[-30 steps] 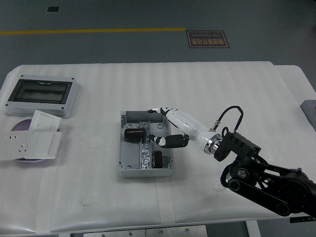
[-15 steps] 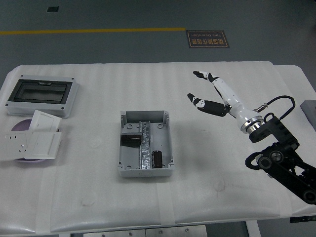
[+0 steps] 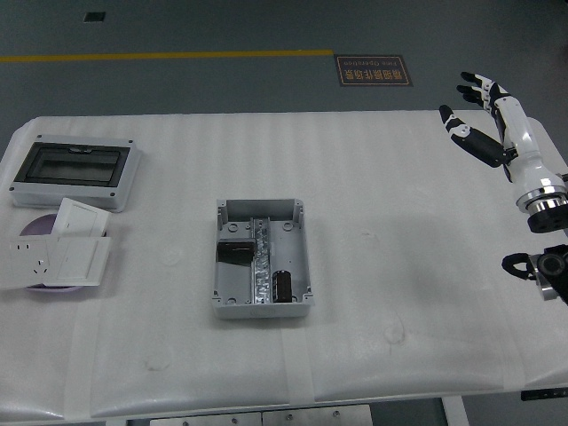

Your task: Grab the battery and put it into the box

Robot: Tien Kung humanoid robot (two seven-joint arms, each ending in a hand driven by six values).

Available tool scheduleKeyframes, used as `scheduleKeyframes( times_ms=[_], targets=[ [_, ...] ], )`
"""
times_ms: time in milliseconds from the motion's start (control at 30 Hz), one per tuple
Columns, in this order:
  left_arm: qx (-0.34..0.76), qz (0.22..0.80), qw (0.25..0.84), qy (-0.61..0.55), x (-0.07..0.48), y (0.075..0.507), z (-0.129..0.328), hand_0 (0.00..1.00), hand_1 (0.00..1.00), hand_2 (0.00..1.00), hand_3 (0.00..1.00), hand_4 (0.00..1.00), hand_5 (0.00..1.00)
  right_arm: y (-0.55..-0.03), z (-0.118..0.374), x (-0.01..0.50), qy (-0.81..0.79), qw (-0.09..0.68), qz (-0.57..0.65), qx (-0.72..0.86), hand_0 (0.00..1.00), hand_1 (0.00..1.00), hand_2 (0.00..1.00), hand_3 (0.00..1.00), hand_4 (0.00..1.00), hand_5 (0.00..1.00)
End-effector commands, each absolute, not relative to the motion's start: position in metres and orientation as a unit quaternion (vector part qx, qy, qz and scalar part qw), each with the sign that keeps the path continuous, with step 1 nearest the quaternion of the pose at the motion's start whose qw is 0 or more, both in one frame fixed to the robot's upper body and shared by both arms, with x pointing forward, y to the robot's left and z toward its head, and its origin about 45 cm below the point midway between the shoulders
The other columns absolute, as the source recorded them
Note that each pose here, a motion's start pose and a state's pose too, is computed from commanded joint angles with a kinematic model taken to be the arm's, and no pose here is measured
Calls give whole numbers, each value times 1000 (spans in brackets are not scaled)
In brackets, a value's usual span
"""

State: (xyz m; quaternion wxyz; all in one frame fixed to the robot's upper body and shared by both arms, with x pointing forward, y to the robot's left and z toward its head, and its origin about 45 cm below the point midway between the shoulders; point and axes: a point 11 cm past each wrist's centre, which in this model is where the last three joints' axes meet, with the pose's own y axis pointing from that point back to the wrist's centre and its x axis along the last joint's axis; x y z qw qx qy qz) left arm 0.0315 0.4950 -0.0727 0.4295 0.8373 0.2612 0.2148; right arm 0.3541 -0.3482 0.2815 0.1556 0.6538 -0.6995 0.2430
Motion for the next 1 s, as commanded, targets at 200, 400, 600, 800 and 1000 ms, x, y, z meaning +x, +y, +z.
scheduleKeyframes(
  times_ms=[200, 400, 600, 800, 1000],
  targets=[
    [836, 215, 431, 262, 31, 494, -73, 629, 560, 511, 552, 294, 2, -362, 287, 349, -712, 158, 252, 636, 880, 819, 805, 866, 684, 414],
    [835, 209, 432, 268, 23, 489, -76, 630, 561, 512, 554, 294, 2, -363, 289, 343, -714, 161, 263, 629, 879, 820, 806, 866, 684, 413],
    [833, 210, 433, 272, 20, 486, -78, 631, 562, 512, 554, 300, 2, -362, 286, 340, -714, 164, 263, 627, 879, 821, 808, 866, 681, 408],
    [832, 210, 434, 275, 17, 484, -80, 631, 562, 512, 554, 300, 2, -361, 284, 340, -714, 165, 262, 628, 879, 821, 808, 866, 681, 408],
    [832, 210, 433, 276, 15, 484, -80, 635, 562, 512, 555, 309, 2, -362, 282, 340, -715, 165, 260, 628, 879, 822, 809, 863, 676, 403]
  ],
)
